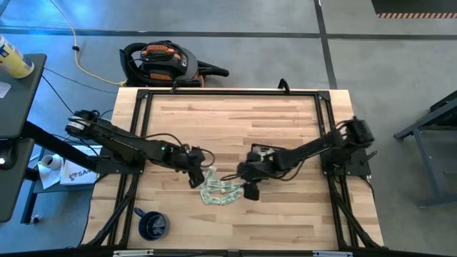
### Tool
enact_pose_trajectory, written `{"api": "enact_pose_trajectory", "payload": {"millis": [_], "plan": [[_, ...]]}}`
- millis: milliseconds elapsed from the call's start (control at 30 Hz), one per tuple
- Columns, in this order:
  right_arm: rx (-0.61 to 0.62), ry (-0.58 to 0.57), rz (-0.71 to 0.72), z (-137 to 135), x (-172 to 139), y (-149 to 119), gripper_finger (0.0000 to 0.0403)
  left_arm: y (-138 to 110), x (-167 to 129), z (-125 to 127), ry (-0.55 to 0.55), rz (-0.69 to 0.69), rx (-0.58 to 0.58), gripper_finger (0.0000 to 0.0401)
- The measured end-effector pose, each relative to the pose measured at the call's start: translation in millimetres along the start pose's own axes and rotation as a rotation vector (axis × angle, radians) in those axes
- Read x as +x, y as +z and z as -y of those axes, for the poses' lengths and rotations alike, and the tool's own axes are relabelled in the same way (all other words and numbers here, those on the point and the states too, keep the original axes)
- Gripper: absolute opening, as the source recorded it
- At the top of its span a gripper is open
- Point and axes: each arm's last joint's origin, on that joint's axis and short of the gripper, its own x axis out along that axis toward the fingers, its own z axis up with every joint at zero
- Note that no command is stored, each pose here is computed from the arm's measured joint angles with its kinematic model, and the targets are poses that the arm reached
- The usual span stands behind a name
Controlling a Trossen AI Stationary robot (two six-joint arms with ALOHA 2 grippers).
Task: Pick and place Stevia / Truvia into bins
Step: Put the stevia packet into the black bin
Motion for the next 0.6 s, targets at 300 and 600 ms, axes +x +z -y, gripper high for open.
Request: {"api": "enact_pose_trajectory", "payload": {"millis": [300, 600], "plan": [[-0.045, -0.022, -0.119, -14.3, 49.0, 4.1, 0.0238, -14.5, 6.9, -12.1, 0.059, -0.027, 0.049, 0.0152], [0.090, -0.033, -0.168, -2.5, 64.6, 3.9, 0.0112, -13.3, 6.8, -11.2, 0.050, -0.020, 0.170, 0.0151]]}}
